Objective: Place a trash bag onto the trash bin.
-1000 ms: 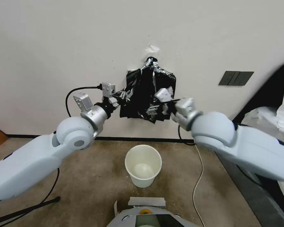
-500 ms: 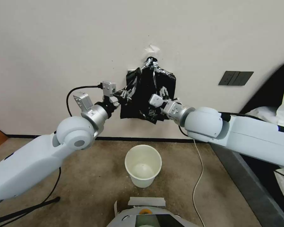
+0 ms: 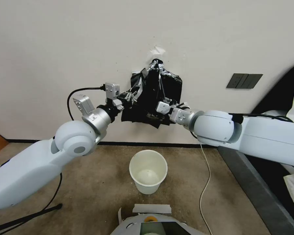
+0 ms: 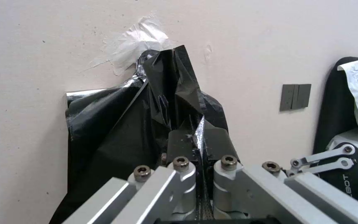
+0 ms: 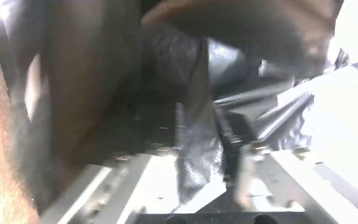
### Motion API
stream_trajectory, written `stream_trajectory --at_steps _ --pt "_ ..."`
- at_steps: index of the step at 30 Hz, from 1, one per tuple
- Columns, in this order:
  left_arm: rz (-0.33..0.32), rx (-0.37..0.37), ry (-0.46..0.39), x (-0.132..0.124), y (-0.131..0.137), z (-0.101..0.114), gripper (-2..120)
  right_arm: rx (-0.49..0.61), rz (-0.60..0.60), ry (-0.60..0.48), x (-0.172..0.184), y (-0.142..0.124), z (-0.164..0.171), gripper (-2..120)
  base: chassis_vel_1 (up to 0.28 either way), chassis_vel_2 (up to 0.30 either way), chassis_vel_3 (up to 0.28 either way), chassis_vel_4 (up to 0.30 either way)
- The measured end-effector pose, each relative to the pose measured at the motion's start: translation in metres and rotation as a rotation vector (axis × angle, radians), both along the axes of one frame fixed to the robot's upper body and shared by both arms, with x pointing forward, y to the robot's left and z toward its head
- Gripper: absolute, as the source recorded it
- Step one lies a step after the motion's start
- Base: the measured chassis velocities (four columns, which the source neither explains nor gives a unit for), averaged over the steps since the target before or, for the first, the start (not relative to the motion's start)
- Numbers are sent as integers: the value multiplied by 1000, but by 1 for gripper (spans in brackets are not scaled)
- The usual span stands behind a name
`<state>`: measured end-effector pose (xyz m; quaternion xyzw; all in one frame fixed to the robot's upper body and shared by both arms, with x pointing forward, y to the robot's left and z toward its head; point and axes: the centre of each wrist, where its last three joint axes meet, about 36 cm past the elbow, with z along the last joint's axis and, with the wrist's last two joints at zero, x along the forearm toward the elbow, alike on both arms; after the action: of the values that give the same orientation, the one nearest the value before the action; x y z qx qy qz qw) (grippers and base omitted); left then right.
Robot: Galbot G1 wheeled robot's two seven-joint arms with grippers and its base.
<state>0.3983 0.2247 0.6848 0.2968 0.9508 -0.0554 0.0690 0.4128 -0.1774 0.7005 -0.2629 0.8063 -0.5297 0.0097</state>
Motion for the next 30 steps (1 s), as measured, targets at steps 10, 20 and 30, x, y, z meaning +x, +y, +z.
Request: stream_trajectory --at_steps 10,20,30 --pt "22 -5 19 -3 6 -10 0 245 -62 -1 -12 -6 -11 0 0 0 0 0" --pt "33 5 38 -15 10 -30 0 816 7 111 -31 -33 -45 0 0 0 0 0" --pt "27 -11 66 -46 5 -56 0 1097 58 227 -73 -37 -88 0 0 0 0 0"
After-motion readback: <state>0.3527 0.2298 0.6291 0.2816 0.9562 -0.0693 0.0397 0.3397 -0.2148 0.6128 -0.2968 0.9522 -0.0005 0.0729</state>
